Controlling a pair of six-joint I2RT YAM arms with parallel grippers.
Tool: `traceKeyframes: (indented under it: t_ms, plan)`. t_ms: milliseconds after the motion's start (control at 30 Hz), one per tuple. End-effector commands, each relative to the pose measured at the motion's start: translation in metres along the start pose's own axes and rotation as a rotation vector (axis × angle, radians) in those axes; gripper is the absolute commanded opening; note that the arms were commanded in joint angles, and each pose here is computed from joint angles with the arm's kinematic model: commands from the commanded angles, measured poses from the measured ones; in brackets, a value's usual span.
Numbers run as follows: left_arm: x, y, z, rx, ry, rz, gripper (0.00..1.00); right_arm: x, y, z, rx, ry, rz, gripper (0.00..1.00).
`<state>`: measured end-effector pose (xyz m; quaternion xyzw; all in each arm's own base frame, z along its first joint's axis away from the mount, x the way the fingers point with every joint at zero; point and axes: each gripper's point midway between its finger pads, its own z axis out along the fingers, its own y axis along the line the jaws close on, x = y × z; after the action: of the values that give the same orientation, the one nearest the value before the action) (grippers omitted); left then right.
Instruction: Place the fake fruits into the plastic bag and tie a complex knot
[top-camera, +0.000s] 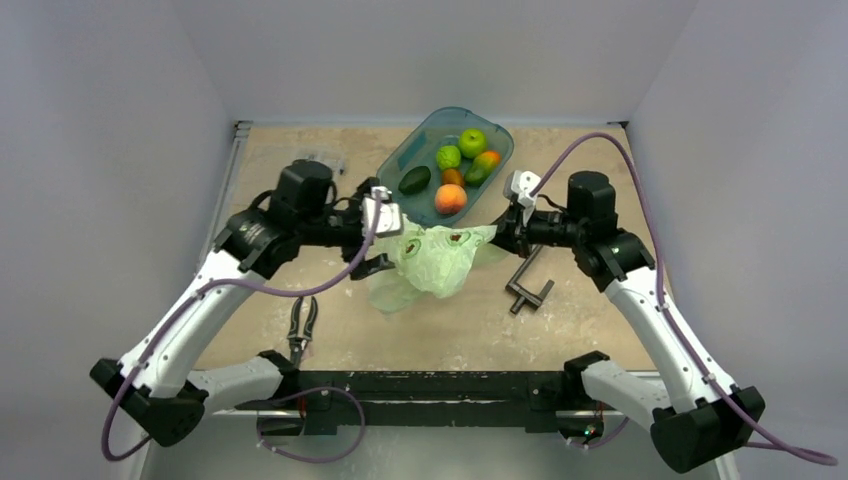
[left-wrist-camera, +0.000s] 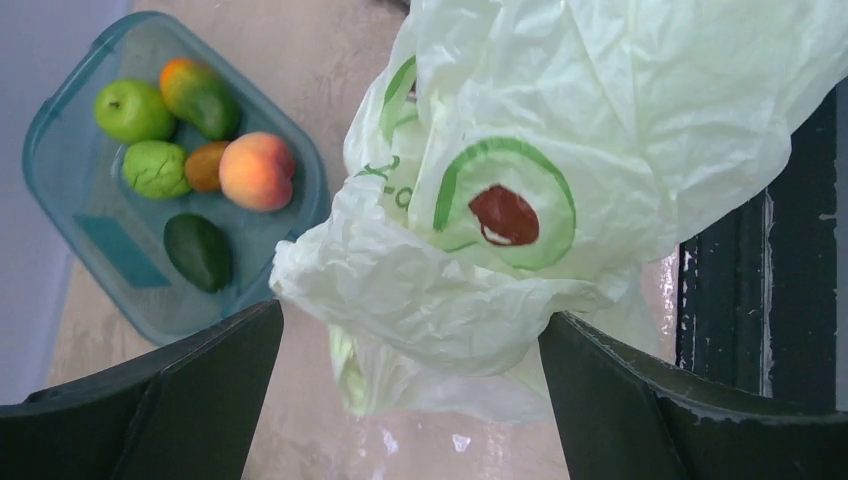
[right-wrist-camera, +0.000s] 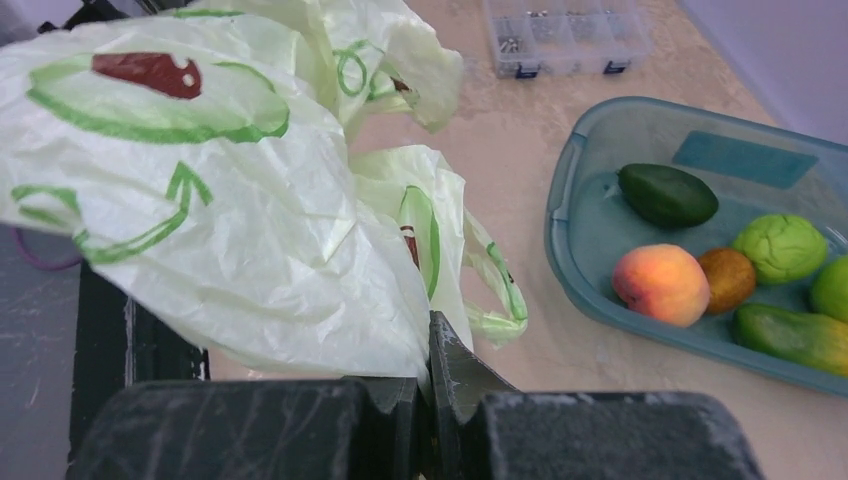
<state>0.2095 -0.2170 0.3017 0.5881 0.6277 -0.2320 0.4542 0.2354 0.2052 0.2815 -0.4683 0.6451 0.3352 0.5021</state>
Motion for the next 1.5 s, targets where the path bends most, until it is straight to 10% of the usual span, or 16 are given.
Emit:
traceKeyframes:
  t_ms: [0,100,233,667,800,1033,1467]
  plan:
    - [-0.035,0.003,0.029,0.030,-0.055,0.224,1.00,-0.023,0.009,0.005,-0.051,-0.031,-0.070,0.00]
    - [-0.035,-0.005,0.038,0.073,-0.053,0.247,0.92,-0.021,0.007,0.003,-0.036,-0.014,-0.084,0.00]
    - [-0.029,-0.022,0.027,0.149,-0.025,0.167,0.01,-0.010,0.008,-0.003,-0.012,0.030,-0.087,0.00]
    - [-0.042,0.008,-0.026,-0.009,-0.236,-0.357,0.00,0.033,-0.016,-0.020,0.055,0.146,-0.093,0.03]
    - [-0.047,0.009,-0.024,0.017,-0.246,-0.392,0.00,0.001,-0.011,-0.019,0.014,0.097,-0.080,0.96]
    - [-0.053,0.016,-0.010,0.081,-0.240,-0.552,0.00,-0.069,0.017,-0.015,0.010,-0.085,-0.201,0.99]
    - [-0.043,0.019,-0.003,0.088,-0.184,-0.595,0.00,-0.075,0.026,-0.028,0.056,0.016,-0.395,0.99]
